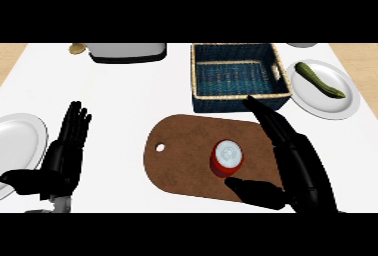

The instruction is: Pick the can from the cutting board and place it in the basket

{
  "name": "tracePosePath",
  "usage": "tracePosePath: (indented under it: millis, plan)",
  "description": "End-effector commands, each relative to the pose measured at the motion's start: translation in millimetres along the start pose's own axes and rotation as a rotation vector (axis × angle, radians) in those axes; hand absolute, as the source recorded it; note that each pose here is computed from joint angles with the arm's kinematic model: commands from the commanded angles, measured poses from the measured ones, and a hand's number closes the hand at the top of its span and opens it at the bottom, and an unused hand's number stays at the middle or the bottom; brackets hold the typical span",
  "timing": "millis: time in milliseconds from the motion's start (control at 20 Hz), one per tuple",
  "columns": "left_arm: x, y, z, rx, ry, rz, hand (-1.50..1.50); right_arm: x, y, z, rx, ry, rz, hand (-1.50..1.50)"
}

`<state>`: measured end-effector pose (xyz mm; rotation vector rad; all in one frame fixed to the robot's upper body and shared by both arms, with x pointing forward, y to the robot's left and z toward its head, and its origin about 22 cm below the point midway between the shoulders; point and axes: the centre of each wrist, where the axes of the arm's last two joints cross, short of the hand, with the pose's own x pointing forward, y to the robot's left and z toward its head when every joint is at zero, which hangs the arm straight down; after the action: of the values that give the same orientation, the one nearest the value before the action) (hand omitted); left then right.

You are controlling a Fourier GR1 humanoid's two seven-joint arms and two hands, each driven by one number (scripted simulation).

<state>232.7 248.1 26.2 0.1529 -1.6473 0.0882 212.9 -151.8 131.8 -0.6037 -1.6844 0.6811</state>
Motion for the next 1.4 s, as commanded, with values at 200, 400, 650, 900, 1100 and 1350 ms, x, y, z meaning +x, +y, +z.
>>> tracePosePath:
  millis: [200, 400, 650, 900, 1100, 1350]
  plan:
    - [6, -3, -7, -0.03, -0.016, 0.002, 0.0, 44, -43, 21, 0.174, 0.177, 0.401, -1.5]
    - [3, -4, -4, -0.044, -0.028, -0.001, 0.0, 64, -56, 18, 0.319, 0.199, 0.38, -1.5]
    - [9, -12, -9, -0.055, -0.017, 0.021, 0.0, 81, -57, 11, 0.352, 0.242, 0.351, -1.5]
    - [-3, -12, -2, -0.052, -0.023, 0.014, 0.0, 77, -49, -9, 0.349, 0.309, 0.446, -1.5]
    - [0, -4, -4, -0.059, -0.005, -0.001, 0.0, 63, -38, -5, 0.362, 0.36, 0.478, -1.5]
    - [11, -3, -7, -0.045, -0.035, 0.002, 0.0, 62, -41, -11, 0.359, 0.373, 0.444, -1.5]
